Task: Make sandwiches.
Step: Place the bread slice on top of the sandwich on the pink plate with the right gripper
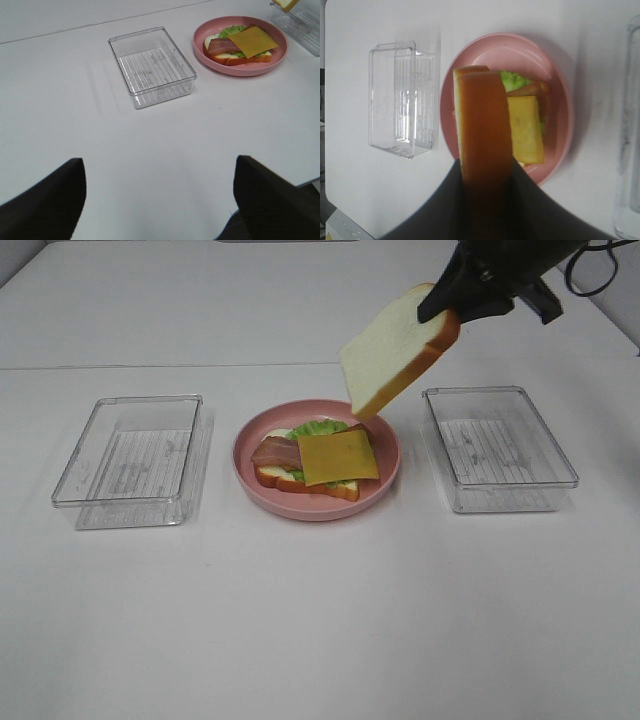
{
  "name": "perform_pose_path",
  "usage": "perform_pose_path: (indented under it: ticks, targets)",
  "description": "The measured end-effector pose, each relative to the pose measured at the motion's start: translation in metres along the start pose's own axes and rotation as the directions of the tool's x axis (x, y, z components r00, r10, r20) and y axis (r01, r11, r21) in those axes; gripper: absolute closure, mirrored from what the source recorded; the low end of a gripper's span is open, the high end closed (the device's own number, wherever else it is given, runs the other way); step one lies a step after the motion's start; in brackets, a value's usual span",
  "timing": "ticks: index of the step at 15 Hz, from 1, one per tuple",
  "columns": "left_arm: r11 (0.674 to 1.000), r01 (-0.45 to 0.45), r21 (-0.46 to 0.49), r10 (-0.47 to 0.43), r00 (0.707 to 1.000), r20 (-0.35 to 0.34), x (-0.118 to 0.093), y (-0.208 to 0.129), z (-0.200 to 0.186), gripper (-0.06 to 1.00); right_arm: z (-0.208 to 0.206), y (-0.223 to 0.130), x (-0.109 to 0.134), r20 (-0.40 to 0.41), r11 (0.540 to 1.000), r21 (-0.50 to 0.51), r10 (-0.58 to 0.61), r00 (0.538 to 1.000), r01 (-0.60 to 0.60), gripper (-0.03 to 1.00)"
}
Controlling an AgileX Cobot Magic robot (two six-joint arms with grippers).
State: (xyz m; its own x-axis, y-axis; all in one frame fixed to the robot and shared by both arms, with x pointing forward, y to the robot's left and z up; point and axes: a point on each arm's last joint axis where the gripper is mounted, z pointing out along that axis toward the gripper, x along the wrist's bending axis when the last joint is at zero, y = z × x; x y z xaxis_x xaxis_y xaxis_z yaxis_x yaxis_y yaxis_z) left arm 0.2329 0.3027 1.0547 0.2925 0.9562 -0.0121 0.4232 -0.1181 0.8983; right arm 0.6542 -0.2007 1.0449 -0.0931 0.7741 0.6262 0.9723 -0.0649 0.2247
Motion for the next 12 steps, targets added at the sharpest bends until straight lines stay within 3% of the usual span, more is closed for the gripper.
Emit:
perform_pose_path:
  ticks: [2,6,12]
  targets:
    - [1.0,0.0,0.0,0.0,1.0,0.0,0.0,0.0,0.0,0.18,0.036,-0.006,0.015,-0.073,0.999,0.046,0.024,0.997,-0.02,0.78]
    - [1.0,0.0,0.0,0.0,1.0,0.0,0.0,0.0,0.0,0.18,0.071,-0.006,0.013,-0.154,0.99,0.084,0.125,0.98,-0.113,0.78]
    - [1.0,0.0,0.0,0.0,1.0,0.0,0.0,0.0,0.0,0.18,0.103,-0.017,-0.008,-0.171,0.952,0.03,0.304,0.937,-0.303,0.78]
